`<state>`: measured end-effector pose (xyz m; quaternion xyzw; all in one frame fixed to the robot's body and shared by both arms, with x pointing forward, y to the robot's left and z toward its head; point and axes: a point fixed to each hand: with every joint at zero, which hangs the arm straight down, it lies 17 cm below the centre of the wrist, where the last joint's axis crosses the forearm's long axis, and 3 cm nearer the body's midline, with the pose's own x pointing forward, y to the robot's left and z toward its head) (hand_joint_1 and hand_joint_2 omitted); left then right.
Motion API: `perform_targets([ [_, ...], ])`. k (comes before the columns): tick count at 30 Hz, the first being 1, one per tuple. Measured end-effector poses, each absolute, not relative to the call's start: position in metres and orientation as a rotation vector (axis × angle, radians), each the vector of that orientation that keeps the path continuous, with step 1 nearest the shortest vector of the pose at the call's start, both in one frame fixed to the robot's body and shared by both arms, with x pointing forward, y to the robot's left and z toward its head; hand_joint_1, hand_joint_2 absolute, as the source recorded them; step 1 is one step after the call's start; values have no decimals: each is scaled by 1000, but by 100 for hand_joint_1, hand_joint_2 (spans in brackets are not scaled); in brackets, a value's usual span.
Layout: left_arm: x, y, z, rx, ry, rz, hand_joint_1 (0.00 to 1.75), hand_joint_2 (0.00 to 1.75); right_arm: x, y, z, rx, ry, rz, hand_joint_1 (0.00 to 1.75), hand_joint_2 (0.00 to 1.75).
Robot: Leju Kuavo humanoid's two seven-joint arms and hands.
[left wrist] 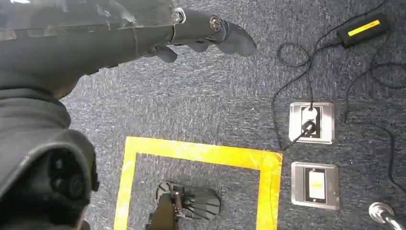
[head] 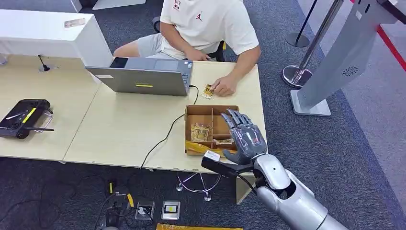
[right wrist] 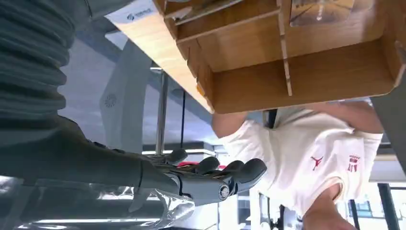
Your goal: Pass the card to the sensor for recognition and then transmit it.
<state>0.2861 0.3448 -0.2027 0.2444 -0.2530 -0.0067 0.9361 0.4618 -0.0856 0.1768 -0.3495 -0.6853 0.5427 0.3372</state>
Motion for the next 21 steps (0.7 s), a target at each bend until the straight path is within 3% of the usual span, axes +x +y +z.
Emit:
perform_targets([
  [21,293,344,-199,511,-530,-47,0,0,479,-95,149,-942,-1692,1468,0,175],
])
